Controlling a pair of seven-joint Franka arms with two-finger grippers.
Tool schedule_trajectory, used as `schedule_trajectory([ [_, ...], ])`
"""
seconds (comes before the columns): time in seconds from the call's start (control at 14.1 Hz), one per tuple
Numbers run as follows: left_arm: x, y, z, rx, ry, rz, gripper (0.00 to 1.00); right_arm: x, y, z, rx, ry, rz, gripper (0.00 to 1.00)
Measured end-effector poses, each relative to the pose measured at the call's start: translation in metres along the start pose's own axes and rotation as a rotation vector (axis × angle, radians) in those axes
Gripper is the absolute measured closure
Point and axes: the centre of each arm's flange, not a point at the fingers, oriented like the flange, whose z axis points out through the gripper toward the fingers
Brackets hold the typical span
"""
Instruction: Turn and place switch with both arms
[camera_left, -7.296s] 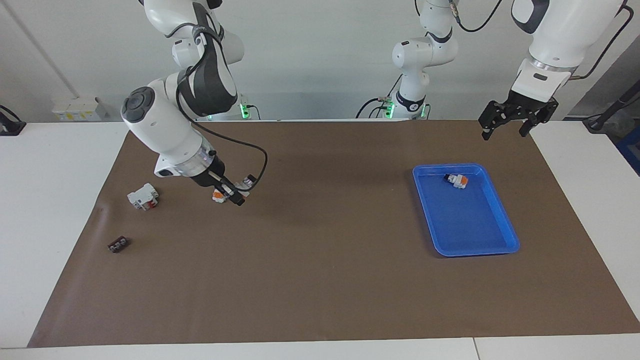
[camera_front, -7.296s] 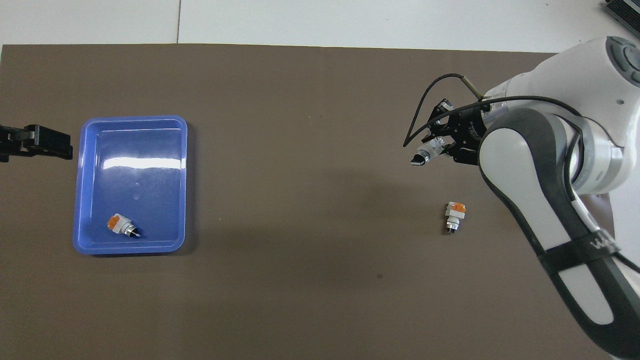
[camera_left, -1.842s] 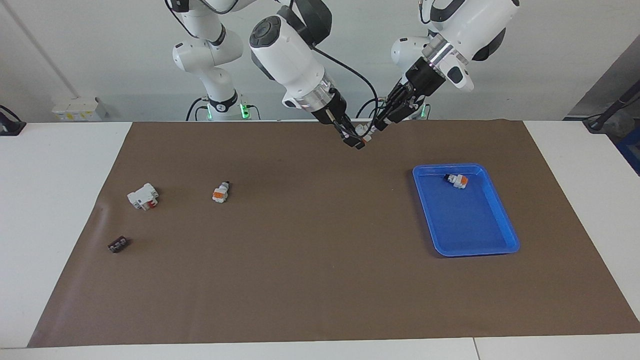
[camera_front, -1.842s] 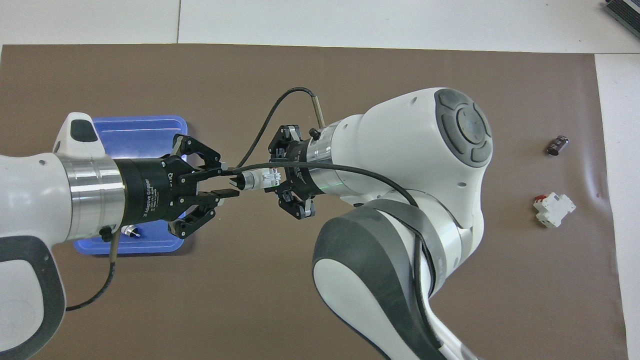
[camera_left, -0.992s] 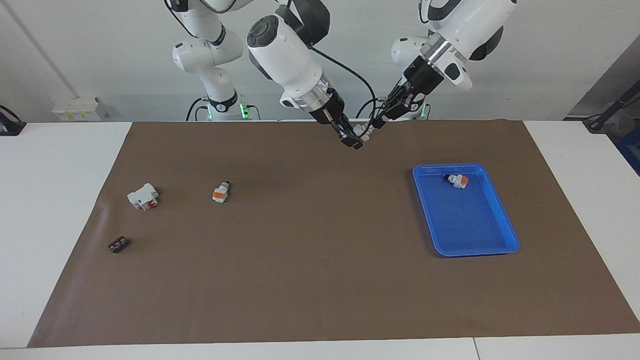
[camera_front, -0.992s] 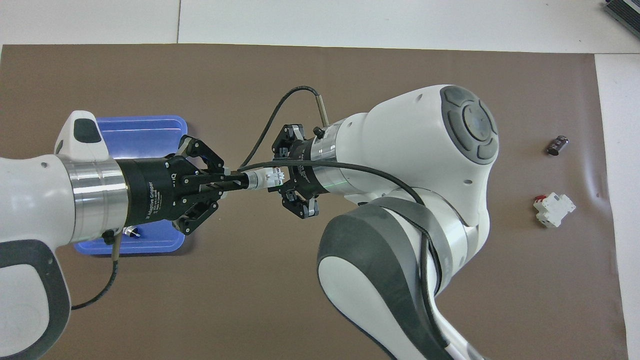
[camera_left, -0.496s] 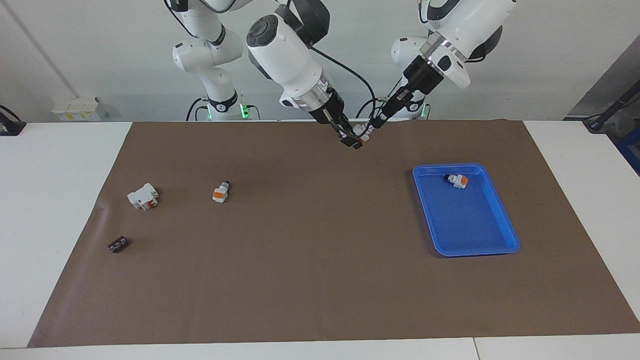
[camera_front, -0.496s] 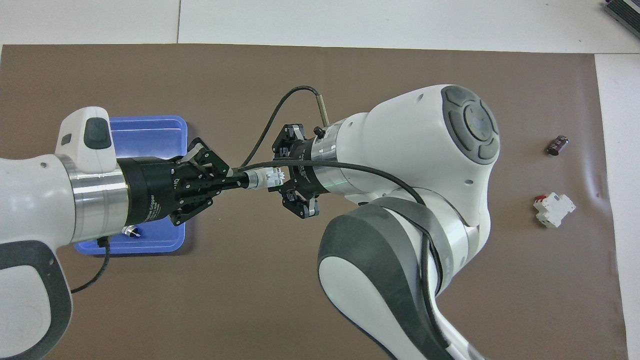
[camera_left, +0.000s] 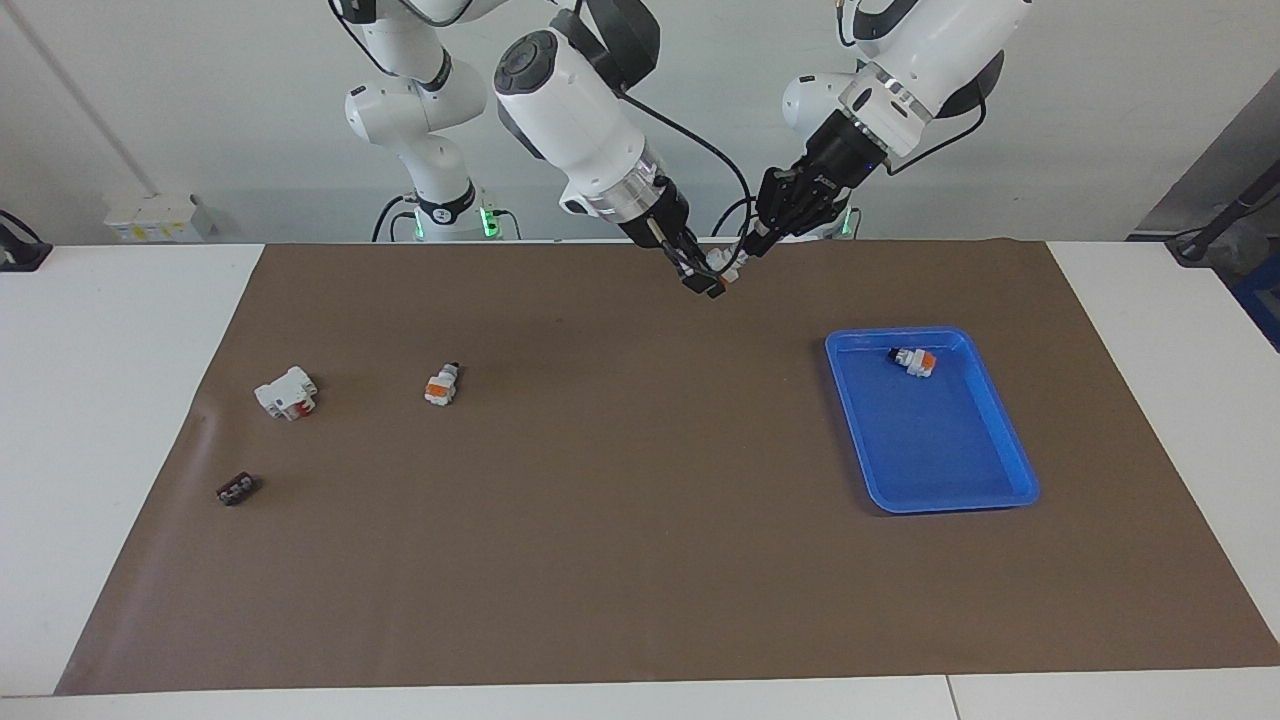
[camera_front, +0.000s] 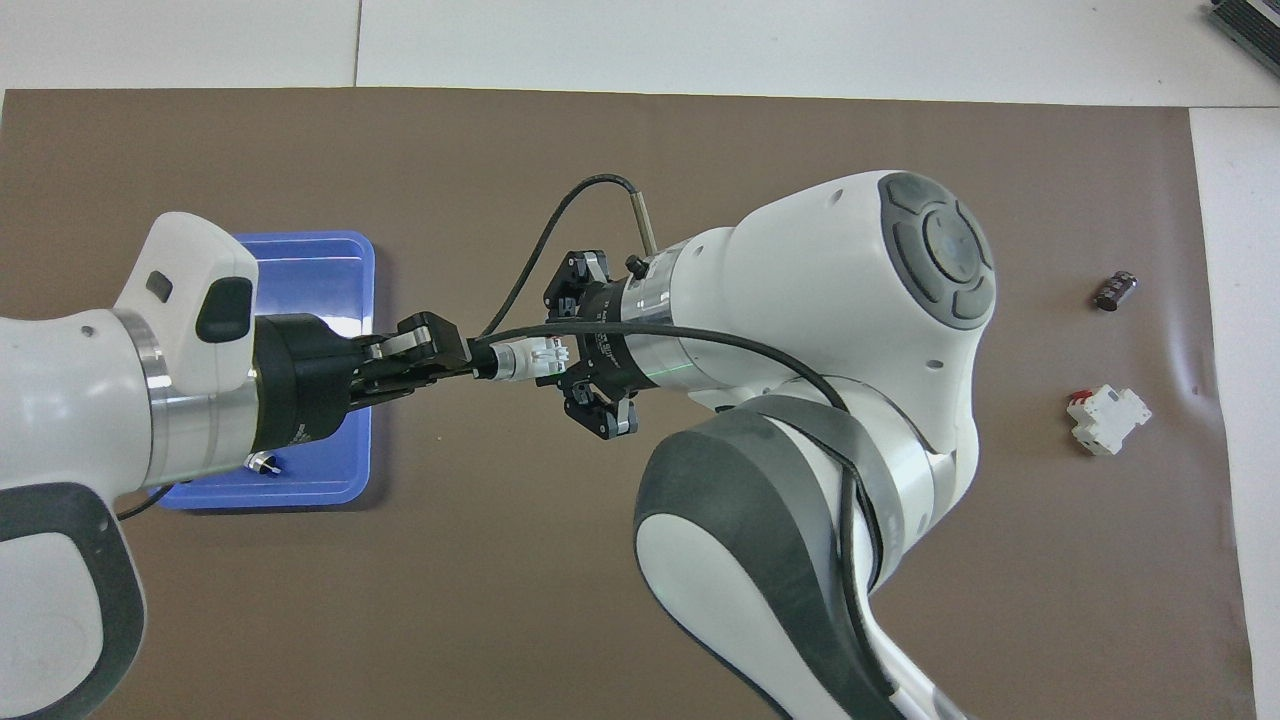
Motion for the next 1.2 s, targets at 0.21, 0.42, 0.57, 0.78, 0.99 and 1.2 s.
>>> schedule_trajectory([
  [0.21,-0.0025,-0.0006,0.0013,0.005,-0.023,0.162,0.90,0.0002,0.0024,0.0023,-0.020,0.004,-0.001,0.67],
  [0.42,-0.0049,-0.0025,0.0011,0.009,-0.052,0.273,0.90,-0.0011,0.0054,0.0051,-0.039,0.006,-0.008,0.67],
  [0.57,-0.0059,-0.0030,0.0006,0.009,-0.061,0.296,0.90,-0.0018,0.0065,0.0056,-0.044,0.006,-0.015,0.67],
  [0.78,-0.0063,-0.0031,0.0006,0.010,-0.064,0.303,0.90,-0.0018,0.0067,0.0057,-0.045,0.006,-0.021,0.67],
  [0.99,-0.0062,-0.0034,0.0005,0.010,-0.066,0.302,0.90,-0.0020,0.0069,0.0059,-0.046,0.006,-0.021,0.67],
  [1.2,-0.0062,-0.0038,0.0002,0.010,-0.068,0.301,0.90,-0.0023,0.0071,0.0062,-0.046,0.006,-0.022,0.67],
])
